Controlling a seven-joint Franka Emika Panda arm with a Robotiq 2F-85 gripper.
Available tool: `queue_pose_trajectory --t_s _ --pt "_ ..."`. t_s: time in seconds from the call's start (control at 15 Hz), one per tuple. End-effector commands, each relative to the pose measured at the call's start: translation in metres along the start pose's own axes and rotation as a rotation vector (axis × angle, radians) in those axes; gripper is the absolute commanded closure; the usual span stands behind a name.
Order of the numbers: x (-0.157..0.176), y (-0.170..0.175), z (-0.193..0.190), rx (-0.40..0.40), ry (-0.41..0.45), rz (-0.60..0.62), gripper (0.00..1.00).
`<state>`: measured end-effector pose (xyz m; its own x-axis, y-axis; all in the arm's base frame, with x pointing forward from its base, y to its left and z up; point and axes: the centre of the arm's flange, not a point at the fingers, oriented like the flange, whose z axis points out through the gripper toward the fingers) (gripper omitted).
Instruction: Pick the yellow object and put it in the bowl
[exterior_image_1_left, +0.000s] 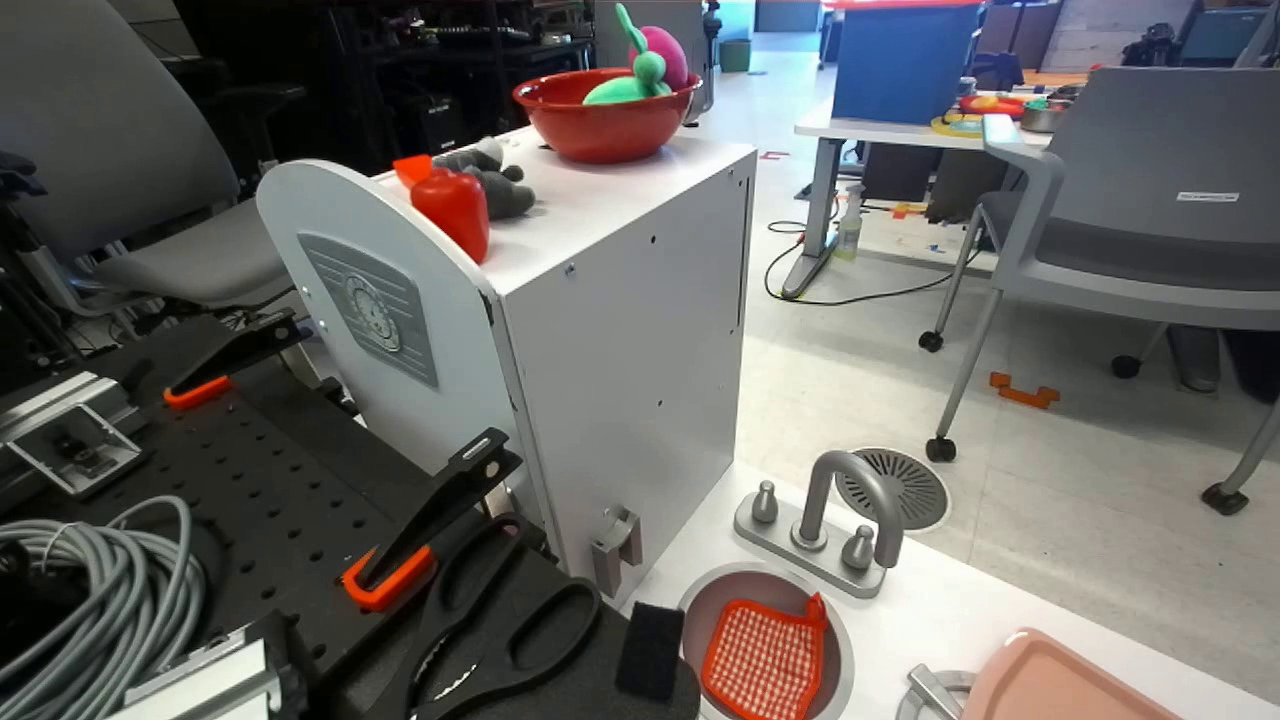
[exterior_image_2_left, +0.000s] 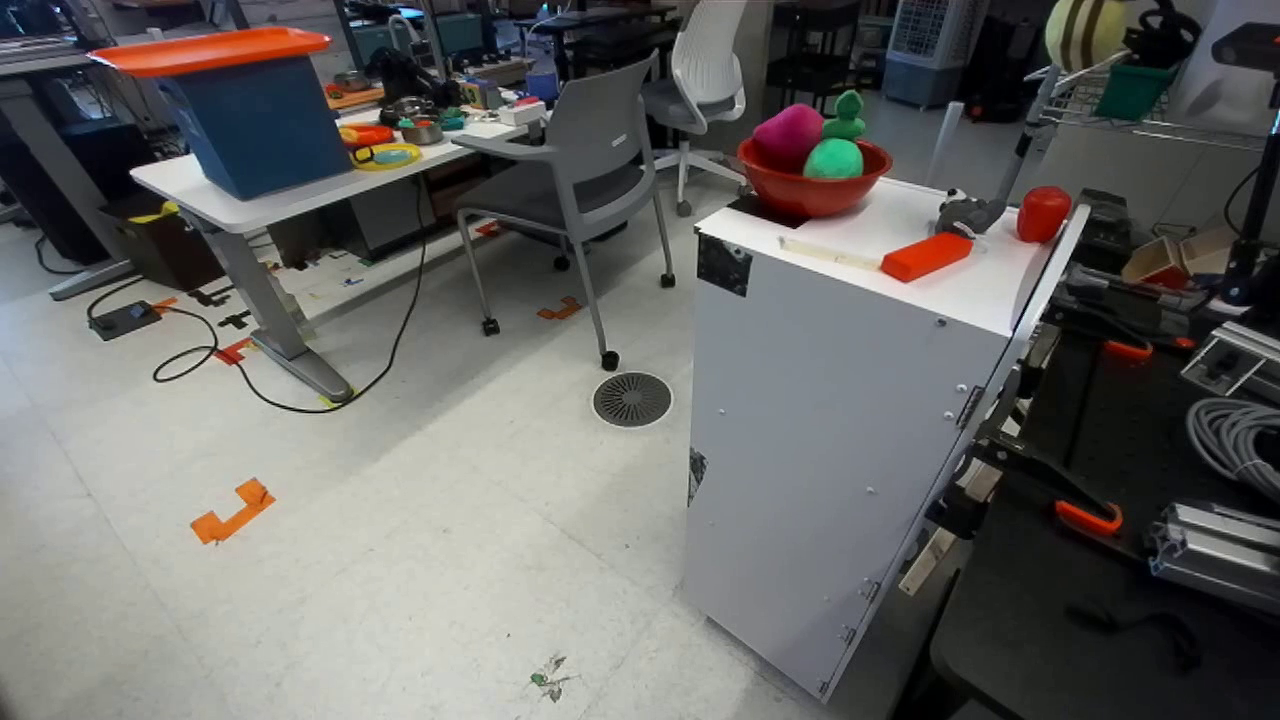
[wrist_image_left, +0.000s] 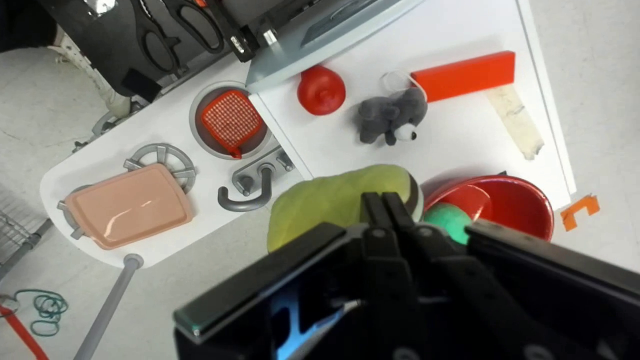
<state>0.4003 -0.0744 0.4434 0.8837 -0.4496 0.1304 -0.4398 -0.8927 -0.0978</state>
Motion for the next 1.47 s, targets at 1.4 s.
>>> queue_pose_trajectory --t_s 1.4 --pt "0.124 -0.107 0.041 -0.094 -0.186 -0.200 0.99"
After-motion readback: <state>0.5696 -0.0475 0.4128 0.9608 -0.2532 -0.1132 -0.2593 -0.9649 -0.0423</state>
